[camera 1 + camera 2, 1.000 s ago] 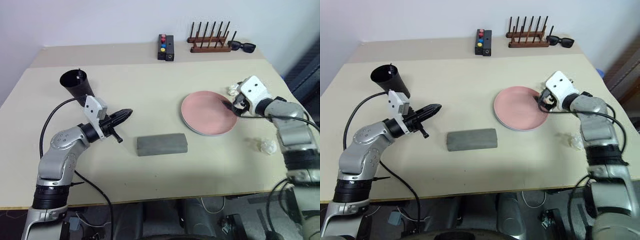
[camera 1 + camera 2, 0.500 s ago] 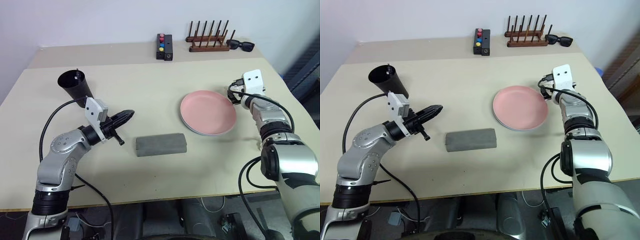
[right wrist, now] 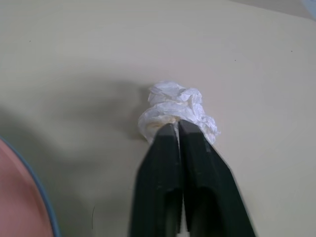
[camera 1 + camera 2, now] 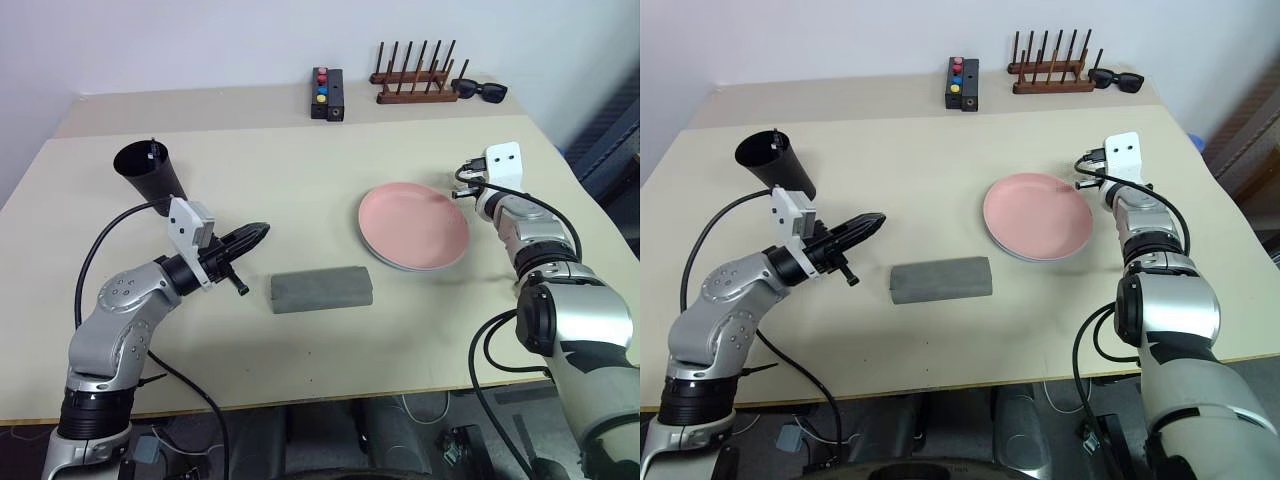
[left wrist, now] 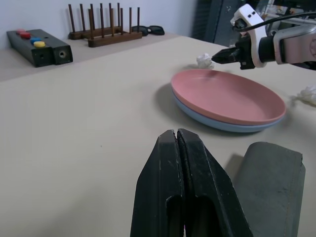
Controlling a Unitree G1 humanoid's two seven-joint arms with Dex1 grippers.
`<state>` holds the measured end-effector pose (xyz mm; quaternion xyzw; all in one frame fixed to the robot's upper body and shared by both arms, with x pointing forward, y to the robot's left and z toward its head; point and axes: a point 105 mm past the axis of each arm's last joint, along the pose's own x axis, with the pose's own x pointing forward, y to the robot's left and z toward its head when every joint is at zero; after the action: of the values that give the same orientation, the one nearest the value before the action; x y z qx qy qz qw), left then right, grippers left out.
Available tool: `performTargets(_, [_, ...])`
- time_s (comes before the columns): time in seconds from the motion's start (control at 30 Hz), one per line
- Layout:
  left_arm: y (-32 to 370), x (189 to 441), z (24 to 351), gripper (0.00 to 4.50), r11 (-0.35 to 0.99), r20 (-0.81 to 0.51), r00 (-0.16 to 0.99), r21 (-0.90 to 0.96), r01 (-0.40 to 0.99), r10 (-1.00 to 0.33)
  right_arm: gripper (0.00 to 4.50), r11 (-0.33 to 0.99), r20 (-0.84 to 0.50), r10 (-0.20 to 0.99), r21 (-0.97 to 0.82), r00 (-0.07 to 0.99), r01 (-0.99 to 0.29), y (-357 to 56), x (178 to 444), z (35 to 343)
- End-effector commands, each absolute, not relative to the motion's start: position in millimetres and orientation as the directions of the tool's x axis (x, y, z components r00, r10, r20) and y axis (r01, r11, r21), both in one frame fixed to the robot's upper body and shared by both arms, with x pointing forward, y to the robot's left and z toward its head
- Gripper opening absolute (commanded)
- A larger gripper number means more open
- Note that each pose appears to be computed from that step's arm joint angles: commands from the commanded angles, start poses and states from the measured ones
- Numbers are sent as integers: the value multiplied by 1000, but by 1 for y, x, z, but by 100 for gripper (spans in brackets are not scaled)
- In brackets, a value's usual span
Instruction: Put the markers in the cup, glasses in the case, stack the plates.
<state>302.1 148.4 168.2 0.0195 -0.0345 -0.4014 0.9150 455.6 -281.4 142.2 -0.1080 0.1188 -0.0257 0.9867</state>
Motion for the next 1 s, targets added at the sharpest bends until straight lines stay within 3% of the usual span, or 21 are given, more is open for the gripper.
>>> performTargets(0.03, [148,299,178,0,670,71,666,86,737,-742,7,978,-152,-66,-204,986,34,-279,461,166])
performTargets(0.43, [142,300,179,0,653,72,649,83,753,-757,7,968,-89,-29,-253,996,6,-295,452,177])
performTargets(0.53, [139,299,179,0,643,72,639,80,761,-765,96,961,-78,30,-273,996,-50,-302,442,180])
performTargets(0.73, [129,298,177,0,601,59,598,67,797,-800,393,918,-79,135,-364,988,-155,-314,378,192])
performTargets(1.0, [105,296,176,0,459,25,458,70,886,-888,393,905,-277,161,-342,947,-254,-328,295,161])
